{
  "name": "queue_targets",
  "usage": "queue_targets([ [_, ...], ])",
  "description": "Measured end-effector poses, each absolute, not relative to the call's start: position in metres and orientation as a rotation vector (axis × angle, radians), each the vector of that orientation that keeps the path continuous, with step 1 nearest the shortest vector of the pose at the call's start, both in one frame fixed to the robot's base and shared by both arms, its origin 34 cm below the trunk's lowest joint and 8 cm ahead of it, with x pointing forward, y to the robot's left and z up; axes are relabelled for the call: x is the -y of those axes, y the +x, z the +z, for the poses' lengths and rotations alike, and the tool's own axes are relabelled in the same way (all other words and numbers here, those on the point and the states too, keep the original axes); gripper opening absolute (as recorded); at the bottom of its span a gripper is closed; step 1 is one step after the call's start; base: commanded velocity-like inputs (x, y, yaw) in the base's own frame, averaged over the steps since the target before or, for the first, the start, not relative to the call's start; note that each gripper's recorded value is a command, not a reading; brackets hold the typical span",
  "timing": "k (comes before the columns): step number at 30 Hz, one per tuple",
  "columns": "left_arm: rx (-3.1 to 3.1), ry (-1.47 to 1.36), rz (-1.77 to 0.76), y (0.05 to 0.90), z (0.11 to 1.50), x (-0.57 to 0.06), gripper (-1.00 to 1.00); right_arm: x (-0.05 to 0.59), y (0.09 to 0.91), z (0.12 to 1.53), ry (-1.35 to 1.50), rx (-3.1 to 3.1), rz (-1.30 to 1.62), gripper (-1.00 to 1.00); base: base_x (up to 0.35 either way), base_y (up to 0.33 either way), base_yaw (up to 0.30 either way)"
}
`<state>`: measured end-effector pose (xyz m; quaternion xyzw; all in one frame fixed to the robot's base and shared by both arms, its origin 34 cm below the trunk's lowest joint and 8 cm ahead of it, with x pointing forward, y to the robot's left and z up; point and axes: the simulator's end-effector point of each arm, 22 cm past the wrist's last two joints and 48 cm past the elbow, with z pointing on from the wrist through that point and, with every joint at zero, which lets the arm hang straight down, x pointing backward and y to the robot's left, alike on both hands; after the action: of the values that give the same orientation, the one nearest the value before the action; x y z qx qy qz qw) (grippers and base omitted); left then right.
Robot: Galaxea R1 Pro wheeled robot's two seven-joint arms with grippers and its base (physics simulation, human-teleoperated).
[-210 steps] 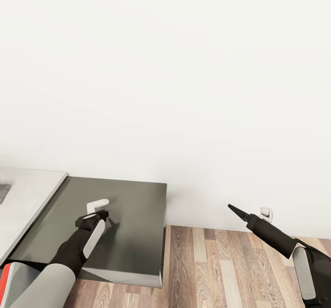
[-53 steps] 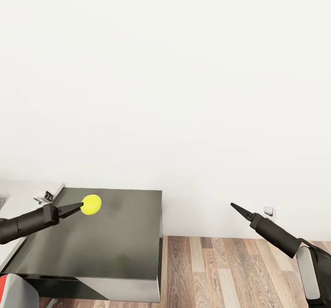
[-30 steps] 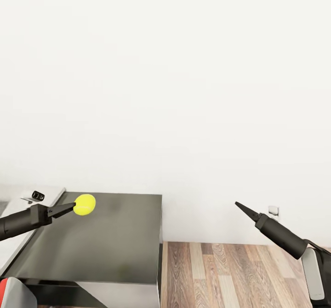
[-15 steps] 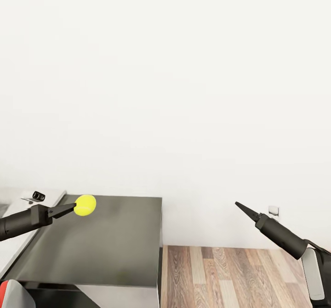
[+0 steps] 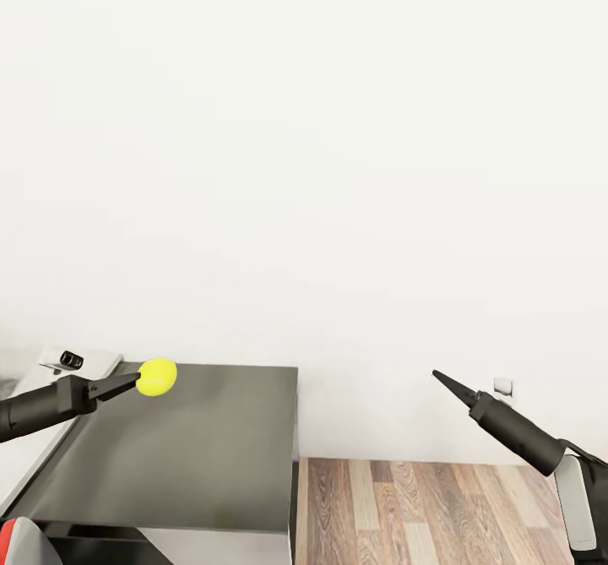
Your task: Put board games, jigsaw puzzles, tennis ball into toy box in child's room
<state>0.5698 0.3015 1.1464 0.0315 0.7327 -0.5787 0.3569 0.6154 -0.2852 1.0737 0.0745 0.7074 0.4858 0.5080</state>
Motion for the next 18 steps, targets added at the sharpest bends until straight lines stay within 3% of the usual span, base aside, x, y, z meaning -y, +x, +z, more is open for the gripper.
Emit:
queue_targets([
  [18, -1.869, 0.102, -1.485, 0.566, 1.159, -0.302, -1.00, 0.286, 0.613, 1.087, 0.166, -1.682, 1.167, 1.00, 0.000, 0.000, 0.078],
])
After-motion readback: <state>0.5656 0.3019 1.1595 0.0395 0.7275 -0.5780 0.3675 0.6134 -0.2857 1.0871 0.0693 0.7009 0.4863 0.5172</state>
